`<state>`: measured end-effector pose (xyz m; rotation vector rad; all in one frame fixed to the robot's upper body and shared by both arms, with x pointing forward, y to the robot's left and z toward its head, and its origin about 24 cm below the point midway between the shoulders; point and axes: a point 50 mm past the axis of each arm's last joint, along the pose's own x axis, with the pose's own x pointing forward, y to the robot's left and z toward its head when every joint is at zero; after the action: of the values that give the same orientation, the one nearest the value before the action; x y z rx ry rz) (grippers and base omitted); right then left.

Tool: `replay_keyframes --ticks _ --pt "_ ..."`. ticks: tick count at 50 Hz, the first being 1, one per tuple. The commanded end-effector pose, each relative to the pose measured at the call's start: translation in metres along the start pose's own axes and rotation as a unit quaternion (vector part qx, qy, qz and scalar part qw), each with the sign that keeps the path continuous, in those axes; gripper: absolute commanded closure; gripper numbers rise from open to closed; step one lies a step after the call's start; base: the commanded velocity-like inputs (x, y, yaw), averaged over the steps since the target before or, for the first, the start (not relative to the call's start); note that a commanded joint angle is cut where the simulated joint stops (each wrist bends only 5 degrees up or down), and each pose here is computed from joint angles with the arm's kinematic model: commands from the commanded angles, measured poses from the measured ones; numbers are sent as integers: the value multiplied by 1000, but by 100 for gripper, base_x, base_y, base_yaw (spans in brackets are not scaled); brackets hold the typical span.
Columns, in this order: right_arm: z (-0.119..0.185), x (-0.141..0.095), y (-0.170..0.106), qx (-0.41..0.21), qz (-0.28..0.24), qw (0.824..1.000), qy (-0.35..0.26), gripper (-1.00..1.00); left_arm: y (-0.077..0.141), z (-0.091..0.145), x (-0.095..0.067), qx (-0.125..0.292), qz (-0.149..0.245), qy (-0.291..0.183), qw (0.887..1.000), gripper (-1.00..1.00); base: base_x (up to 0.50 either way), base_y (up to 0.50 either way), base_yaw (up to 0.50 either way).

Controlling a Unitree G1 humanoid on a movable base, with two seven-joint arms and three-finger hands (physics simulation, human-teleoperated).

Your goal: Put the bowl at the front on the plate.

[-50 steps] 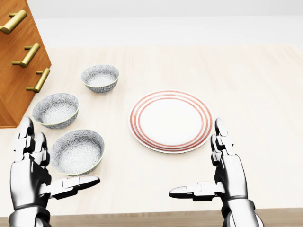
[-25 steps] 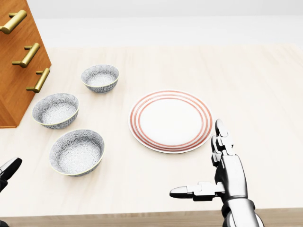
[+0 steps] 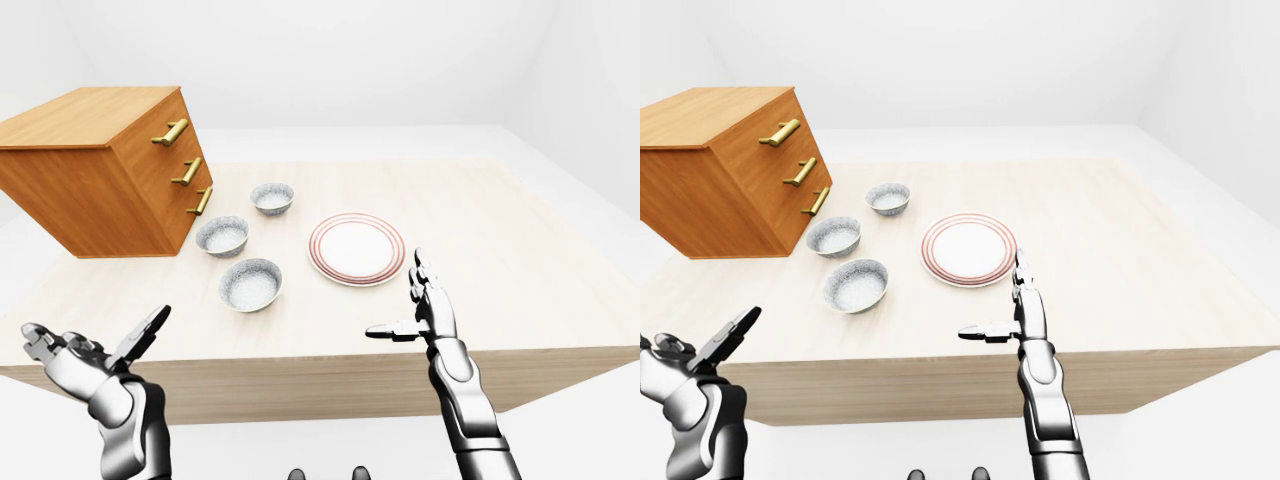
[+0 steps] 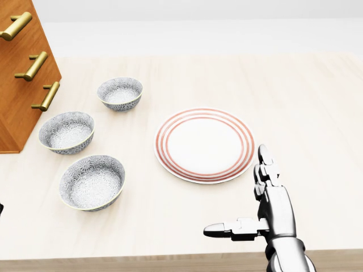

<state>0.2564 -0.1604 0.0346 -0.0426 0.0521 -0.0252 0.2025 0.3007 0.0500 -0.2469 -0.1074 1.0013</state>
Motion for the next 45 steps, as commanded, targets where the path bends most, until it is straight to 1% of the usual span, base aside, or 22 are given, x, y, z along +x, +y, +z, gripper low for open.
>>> replay_keyframes --ticks 1,27,33,43,45 --pt "-1 0 0 -3 -1 1000 6 -100 4 4 -2 -2 5 -8 1000 -100 0 0 0" --pt "-1 0 0 -3 -1 1000 6 -100 4 4 -2 -2 6 -8 1000 -100 0 0 0" --pt "2 -3 0 -3 1 1000 -1 -100 8 9 -4 -8 10 -18 1000 -100 0 0 0" --pt "3 -3 0 -4 3 1000 -7 -100 6 1 -3 -2 10 -2 1000 -100 0 0 0" --pt "1 -3 -1 -7 -3 1000 -5 -100 7 2 -3 -3 10 -3 1000 -100 0 0 0"
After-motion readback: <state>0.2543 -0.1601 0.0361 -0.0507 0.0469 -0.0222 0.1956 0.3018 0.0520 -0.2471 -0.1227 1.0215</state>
